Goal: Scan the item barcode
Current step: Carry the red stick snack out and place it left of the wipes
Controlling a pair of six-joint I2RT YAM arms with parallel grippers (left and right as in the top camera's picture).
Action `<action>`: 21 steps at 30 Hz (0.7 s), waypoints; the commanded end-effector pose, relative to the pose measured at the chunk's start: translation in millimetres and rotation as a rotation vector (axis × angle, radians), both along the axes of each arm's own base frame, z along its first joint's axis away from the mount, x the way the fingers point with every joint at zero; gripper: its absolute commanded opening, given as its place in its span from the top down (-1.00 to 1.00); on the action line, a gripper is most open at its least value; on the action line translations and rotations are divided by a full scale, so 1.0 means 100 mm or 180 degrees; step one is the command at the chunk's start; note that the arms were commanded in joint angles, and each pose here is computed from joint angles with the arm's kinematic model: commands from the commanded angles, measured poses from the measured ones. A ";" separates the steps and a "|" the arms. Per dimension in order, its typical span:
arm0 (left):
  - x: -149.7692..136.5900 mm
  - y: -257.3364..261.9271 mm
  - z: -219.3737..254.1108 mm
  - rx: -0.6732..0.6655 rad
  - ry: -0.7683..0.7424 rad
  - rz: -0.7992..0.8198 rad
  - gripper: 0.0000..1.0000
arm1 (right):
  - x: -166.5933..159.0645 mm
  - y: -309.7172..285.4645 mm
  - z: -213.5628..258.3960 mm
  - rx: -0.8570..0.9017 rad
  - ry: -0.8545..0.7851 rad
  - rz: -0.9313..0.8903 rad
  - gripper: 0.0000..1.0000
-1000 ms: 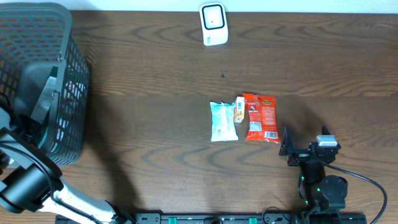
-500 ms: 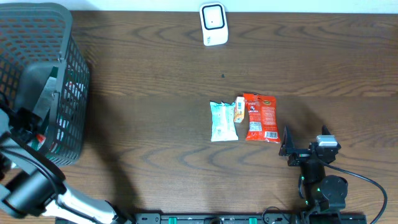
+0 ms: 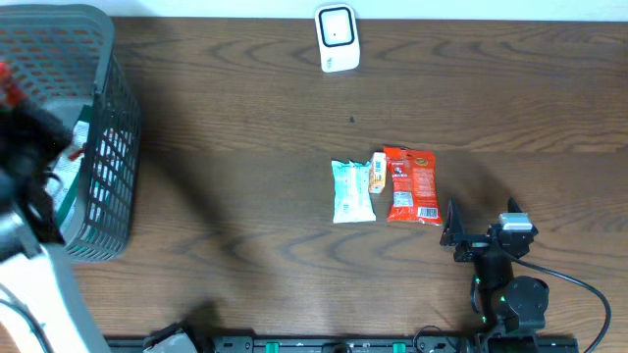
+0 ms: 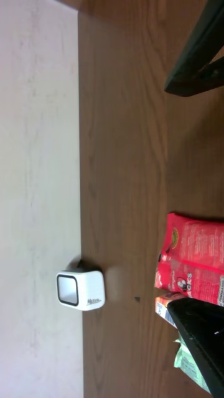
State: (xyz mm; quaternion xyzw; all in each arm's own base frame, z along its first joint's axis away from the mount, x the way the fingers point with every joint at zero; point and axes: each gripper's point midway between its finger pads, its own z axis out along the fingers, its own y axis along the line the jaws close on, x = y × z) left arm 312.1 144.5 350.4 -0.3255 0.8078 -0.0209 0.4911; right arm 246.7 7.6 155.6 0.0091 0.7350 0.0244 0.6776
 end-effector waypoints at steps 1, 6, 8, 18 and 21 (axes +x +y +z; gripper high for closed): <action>-0.05 -0.62 0.27 0.0046 -0.0227 -0.0508 0.84 | 0.00 -0.03 0.00 0.0050 0.0000 -0.0051 -0.99; -0.02 -1.27 -0.33 -0.0148 0.0395 -0.1047 0.85 | 0.00 -0.03 0.00 0.0050 0.0000 -0.0050 -0.98; 0.01 -1.53 -0.68 -0.0282 0.0682 -0.1240 0.85 | 0.00 -0.03 0.00 0.0050 0.0000 -0.0050 -0.98; 0.10 -2.85 -2.53 -0.0445 0.1950 -0.2032 0.85 | 0.00 -0.03 0.00 0.0050 0.0000 -0.0051 -0.99; 0.15 -3.14 -2.87 -0.0387 0.2093 -0.2183 0.85 | 0.00 -0.03 0.00 0.0048 -0.0001 -0.0051 -0.99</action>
